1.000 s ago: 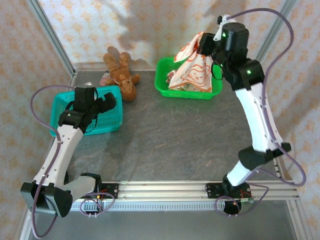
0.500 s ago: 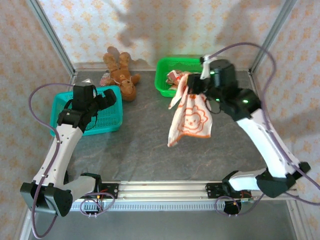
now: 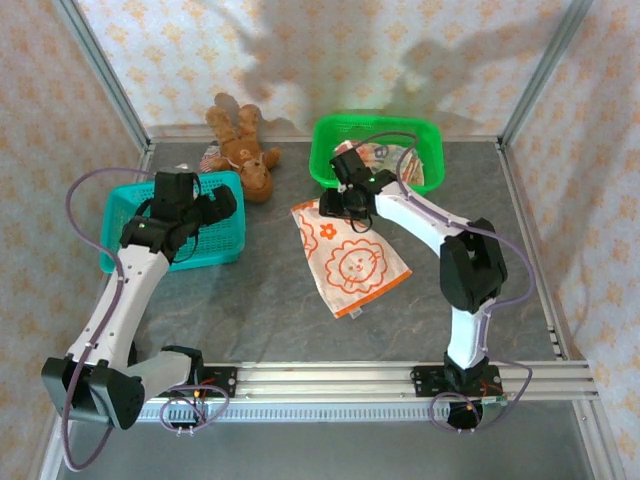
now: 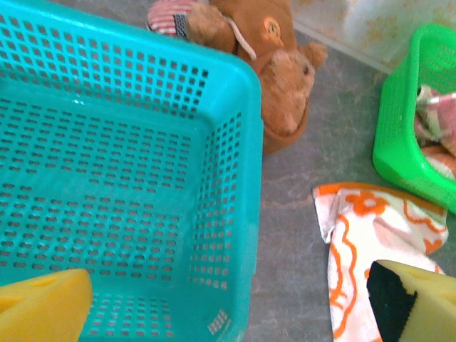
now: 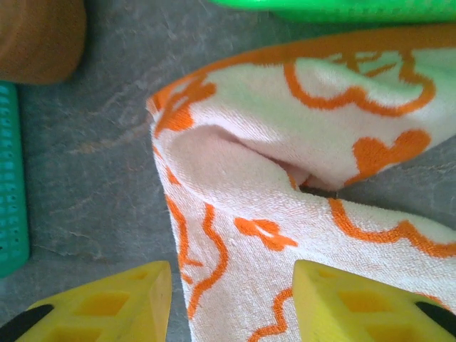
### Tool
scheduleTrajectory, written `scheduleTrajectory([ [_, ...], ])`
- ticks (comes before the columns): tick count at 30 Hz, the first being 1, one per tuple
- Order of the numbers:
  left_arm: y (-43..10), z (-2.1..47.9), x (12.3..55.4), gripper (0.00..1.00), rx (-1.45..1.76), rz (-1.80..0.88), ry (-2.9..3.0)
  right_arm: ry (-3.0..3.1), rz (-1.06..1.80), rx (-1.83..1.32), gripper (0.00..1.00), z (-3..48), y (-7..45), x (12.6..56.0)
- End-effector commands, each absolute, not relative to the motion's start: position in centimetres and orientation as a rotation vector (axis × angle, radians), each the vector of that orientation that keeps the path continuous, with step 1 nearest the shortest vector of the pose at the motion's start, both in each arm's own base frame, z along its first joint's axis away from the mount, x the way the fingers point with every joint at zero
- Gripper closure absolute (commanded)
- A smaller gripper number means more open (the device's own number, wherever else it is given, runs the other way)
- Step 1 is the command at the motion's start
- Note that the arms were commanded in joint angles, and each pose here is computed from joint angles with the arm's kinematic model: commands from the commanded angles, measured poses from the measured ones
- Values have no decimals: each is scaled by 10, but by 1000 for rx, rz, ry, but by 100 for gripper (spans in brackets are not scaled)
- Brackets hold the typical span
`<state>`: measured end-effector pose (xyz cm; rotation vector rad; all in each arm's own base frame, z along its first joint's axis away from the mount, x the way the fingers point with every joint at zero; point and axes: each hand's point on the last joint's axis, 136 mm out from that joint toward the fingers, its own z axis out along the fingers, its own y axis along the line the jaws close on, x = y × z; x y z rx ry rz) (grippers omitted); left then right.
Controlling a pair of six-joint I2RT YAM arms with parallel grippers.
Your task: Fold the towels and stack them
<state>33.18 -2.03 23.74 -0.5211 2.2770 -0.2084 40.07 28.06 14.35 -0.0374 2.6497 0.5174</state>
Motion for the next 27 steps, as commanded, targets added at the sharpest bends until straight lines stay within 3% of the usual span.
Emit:
scheduleTrajectory([
  [1, -31, 217, 317, 0, -498, -161, 2340, 2531, 454, -22, 51, 180, 264, 404],
  [7, -77, 198, 309, 0, -458, -262, 2396, 2538, 305, 38, 49, 167, 220, 382],
  [15, -153, 159, 294, 0, -352, -350, 2449, 2657, 171, 122, 64, 109, 160, 329],
  [20, -175, 131, 284, 0, -305, -307, 2517, 2749, 187, 98, 67, 65, 167, 294],
  [27, -163, 118, 276, 0, -318, -249, 2527, 2823, 242, 22, 72, 30, 221, 266],
])
